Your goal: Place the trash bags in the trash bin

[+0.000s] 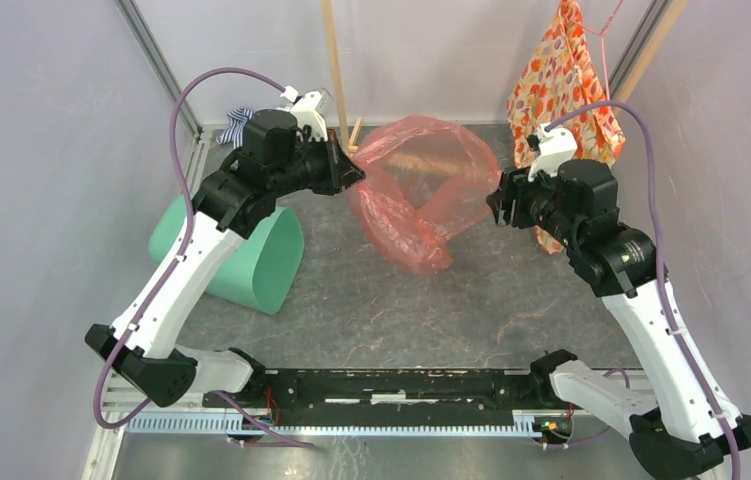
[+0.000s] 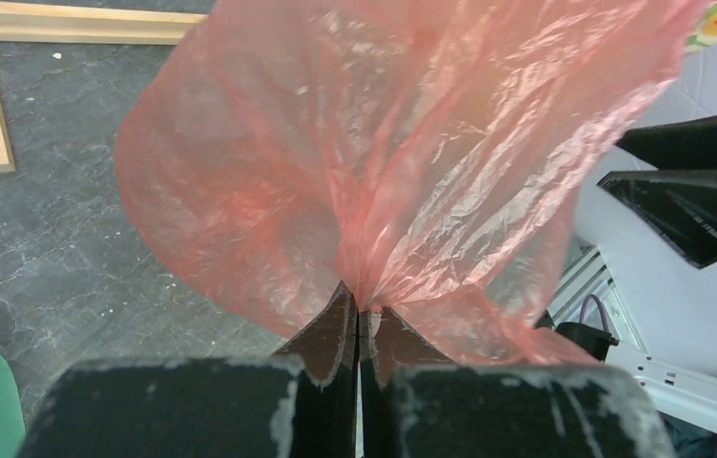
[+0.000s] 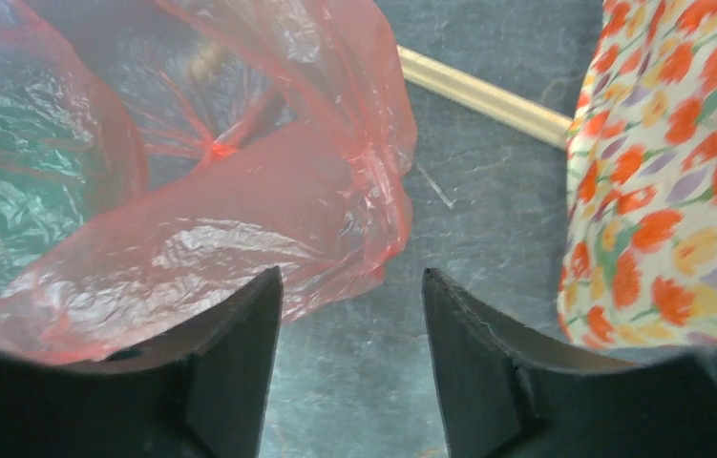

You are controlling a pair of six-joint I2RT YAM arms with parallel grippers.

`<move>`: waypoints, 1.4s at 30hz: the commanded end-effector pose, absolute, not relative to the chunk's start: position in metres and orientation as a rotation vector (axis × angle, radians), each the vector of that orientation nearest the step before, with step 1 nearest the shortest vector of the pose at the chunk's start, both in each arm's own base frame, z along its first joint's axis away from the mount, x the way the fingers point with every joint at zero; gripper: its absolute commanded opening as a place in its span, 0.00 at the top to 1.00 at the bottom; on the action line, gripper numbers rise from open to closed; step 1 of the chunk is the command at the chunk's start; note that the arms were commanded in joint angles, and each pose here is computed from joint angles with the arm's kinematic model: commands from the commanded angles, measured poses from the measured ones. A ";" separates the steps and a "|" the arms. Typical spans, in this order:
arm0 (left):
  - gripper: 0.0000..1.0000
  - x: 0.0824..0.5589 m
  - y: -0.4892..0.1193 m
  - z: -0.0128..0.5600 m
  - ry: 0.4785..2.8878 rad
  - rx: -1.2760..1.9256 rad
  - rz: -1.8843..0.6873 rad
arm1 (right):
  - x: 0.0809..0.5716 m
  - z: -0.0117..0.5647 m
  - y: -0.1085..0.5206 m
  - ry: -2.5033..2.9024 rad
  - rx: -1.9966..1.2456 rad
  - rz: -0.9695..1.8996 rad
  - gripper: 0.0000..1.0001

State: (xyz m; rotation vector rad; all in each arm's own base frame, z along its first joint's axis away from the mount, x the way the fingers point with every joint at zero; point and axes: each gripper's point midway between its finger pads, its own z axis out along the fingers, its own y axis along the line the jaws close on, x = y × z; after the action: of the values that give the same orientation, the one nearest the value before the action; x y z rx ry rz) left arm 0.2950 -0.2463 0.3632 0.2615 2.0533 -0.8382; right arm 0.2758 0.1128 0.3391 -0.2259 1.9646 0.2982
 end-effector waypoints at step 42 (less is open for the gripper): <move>0.98 0.296 -0.244 0.383 2.002 0.317 -0.824 | 0.317 0.175 0.218 1.878 -0.214 0.724 0.08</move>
State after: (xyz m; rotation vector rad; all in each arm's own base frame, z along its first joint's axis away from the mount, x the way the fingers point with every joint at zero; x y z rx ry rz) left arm 0.2959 -0.2476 0.3632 0.2640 2.0673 -0.8374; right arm 0.3053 0.2002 0.1536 -0.2259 1.9602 0.6364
